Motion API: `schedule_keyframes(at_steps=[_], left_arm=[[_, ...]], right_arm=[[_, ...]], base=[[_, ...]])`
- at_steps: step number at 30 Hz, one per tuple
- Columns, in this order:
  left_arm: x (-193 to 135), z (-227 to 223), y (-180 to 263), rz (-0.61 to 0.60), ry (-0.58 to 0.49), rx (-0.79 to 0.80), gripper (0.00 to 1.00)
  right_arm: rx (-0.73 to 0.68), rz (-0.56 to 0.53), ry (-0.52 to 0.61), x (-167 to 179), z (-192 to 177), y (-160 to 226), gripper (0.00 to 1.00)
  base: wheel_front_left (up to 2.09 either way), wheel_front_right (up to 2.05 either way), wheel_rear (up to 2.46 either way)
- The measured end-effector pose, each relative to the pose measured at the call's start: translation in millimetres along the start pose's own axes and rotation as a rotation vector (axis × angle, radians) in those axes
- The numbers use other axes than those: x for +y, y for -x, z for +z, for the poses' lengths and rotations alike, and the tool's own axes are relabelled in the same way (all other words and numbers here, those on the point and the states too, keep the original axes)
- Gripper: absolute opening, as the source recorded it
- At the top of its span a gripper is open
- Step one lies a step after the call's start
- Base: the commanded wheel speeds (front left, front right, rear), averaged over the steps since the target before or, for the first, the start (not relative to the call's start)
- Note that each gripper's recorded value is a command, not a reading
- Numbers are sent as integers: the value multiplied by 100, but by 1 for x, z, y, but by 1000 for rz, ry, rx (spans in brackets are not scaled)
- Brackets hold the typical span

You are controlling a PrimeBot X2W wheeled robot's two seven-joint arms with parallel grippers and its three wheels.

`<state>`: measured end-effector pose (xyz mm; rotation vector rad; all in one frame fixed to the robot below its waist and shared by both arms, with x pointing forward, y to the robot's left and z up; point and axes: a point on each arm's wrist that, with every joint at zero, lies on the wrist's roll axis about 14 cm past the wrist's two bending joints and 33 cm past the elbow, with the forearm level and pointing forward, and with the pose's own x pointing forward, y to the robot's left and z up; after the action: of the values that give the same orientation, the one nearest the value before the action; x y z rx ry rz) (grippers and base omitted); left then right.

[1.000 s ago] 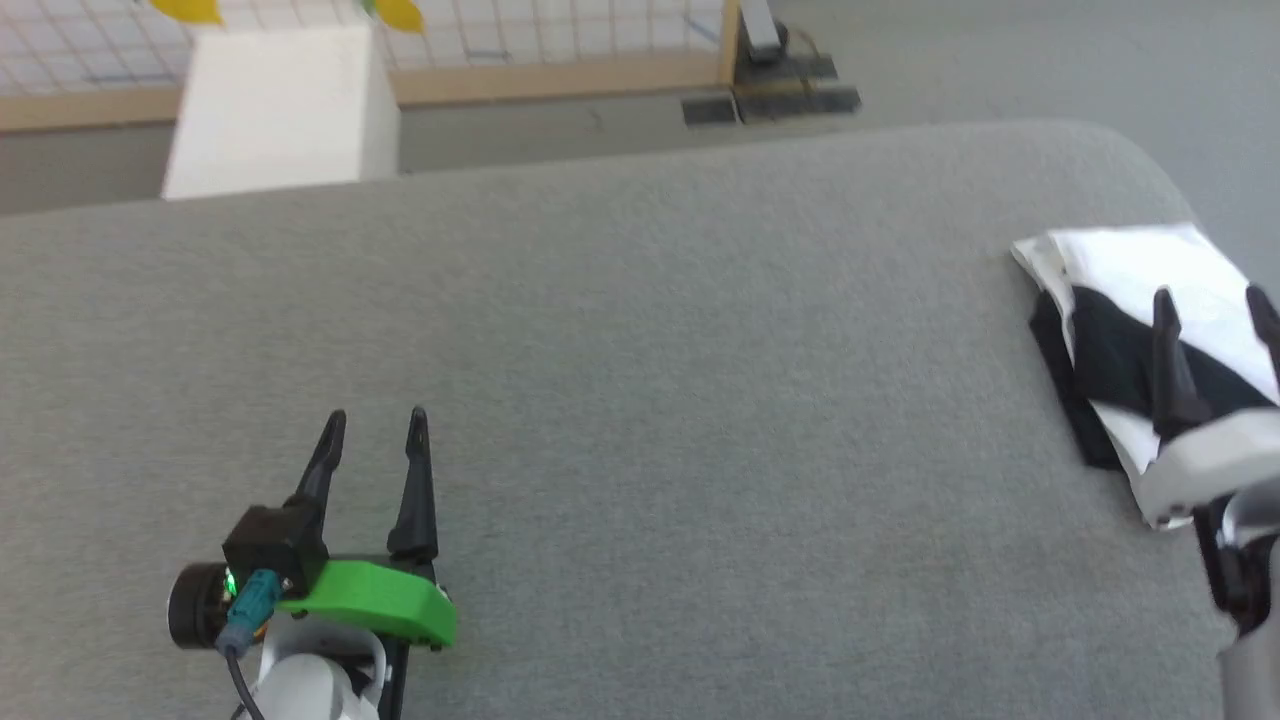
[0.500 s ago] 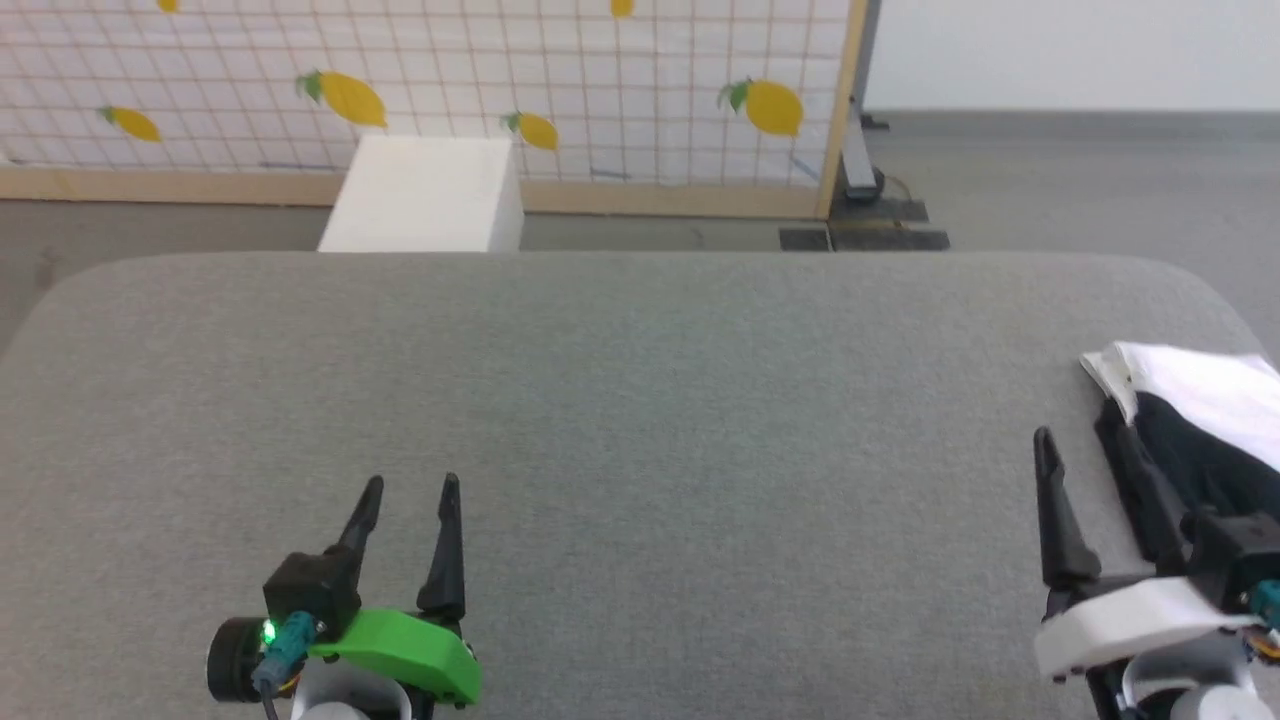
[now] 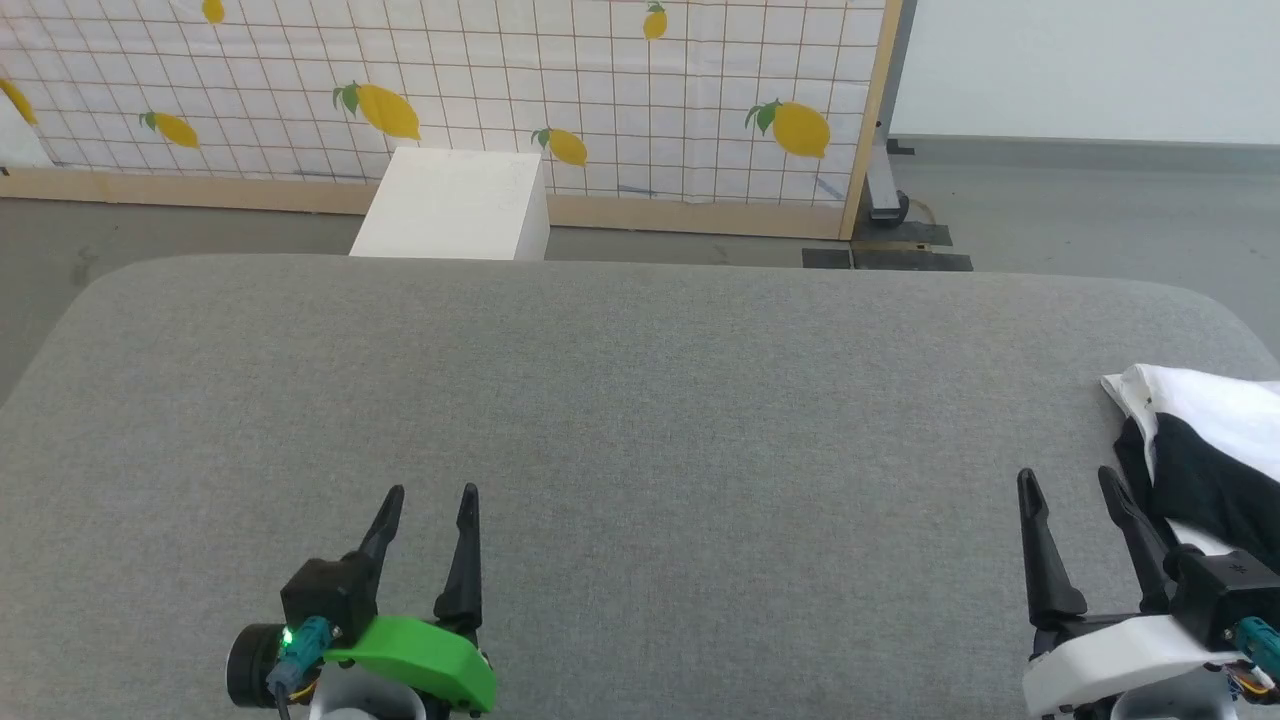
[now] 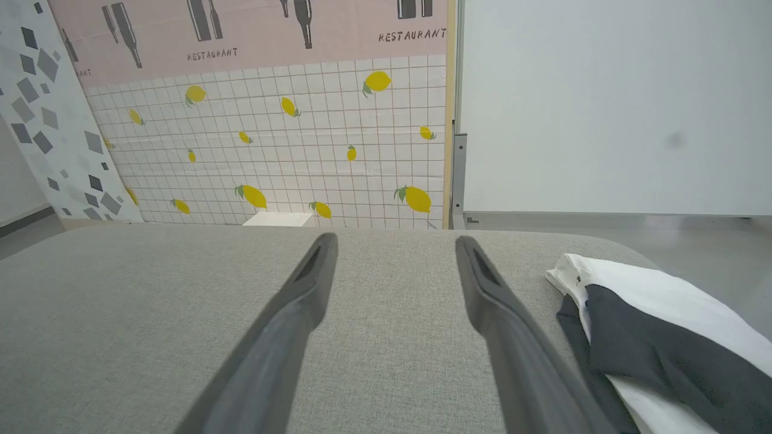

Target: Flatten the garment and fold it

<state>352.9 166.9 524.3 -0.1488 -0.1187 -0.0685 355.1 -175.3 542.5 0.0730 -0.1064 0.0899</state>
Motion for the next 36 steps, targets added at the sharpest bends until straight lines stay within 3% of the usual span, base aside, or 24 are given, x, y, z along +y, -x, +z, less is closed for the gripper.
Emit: schedule_keyframes(at_steps=[9, 10, 36], left_arm=[[1, -5, 0, 7, 13, 14, 100], [1, -6, 0, 7, 14, 17, 0], [1, -3, -4, 6, -5, 30, 0]], right_arm=[[4, -2, -4, 0, -1, 1, 100], [5, -2, -5, 0, -1, 1, 0], [29, 1, 7, 1, -6, 1, 0]], base=[[0, 0, 0], [0, 0, 0], [0, 0, 0]])
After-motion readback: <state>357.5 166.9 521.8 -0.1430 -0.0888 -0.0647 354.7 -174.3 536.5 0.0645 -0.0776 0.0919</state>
